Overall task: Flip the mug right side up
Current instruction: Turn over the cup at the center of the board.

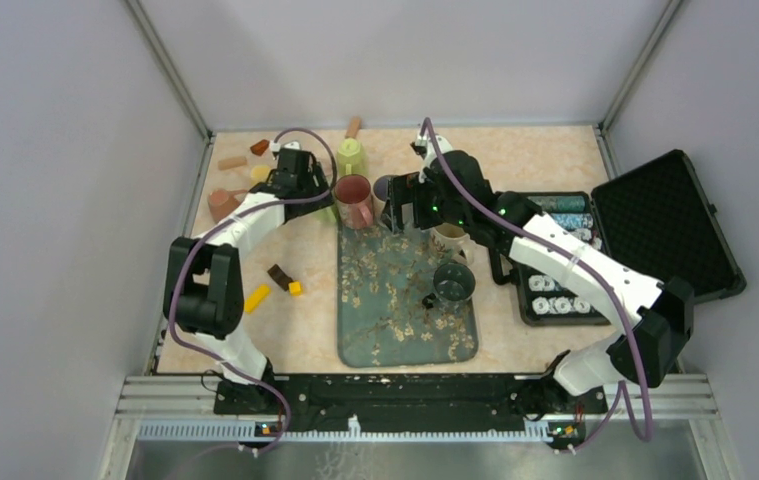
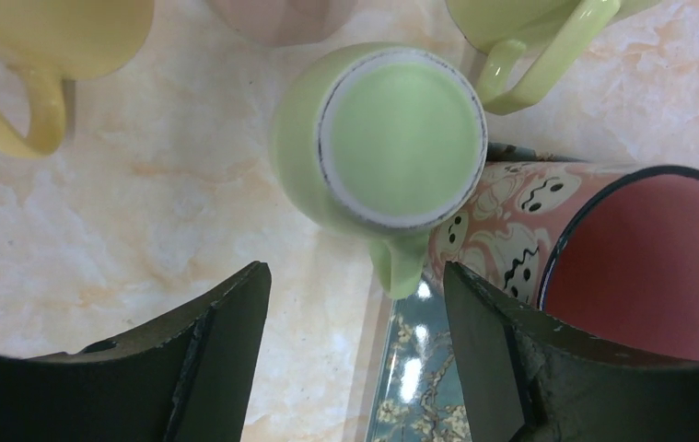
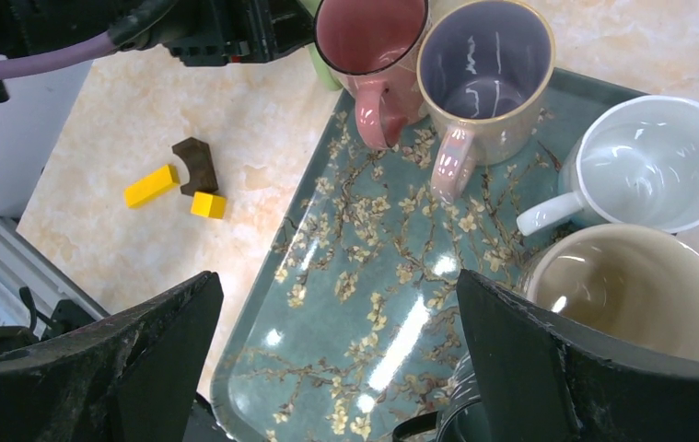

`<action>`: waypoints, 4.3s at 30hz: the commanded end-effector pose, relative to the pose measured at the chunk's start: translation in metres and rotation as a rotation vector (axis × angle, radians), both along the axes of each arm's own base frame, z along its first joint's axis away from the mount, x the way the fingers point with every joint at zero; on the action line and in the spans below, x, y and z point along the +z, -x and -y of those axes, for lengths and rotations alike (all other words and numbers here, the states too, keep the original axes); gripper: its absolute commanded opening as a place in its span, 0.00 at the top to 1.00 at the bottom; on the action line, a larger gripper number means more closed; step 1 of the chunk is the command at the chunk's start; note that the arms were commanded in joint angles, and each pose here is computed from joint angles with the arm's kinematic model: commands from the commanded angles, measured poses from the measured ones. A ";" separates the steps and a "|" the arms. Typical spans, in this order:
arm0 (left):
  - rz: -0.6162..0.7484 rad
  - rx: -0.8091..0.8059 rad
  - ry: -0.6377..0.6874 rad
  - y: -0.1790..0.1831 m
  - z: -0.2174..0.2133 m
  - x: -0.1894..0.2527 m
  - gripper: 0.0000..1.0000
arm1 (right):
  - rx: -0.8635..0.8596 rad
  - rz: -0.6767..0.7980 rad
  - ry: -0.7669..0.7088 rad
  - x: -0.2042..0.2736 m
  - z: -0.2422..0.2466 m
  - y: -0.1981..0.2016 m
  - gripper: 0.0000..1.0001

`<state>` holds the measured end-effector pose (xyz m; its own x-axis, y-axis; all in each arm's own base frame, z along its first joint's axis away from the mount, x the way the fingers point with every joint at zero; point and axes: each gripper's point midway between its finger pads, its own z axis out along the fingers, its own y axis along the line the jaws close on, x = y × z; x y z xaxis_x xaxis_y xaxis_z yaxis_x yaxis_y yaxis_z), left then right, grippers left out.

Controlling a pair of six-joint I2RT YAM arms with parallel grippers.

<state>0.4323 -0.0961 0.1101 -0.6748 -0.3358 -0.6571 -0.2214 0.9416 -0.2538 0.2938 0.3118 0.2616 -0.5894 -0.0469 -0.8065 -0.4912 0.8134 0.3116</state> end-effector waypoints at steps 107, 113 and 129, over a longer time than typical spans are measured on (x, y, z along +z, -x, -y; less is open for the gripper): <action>0.752 -1.003 1.052 0.144 0.174 0.310 1.00 | 0.323 0.162 -0.903 0.144 -0.013 0.025 0.23; 0.733 -1.012 1.074 0.147 0.180 0.303 1.00 | 0.318 0.158 -0.912 0.144 -0.014 0.024 0.36; 0.688 -1.006 1.082 0.152 0.188 0.282 1.00 | 0.278 0.130 -0.905 0.129 -0.015 0.015 0.83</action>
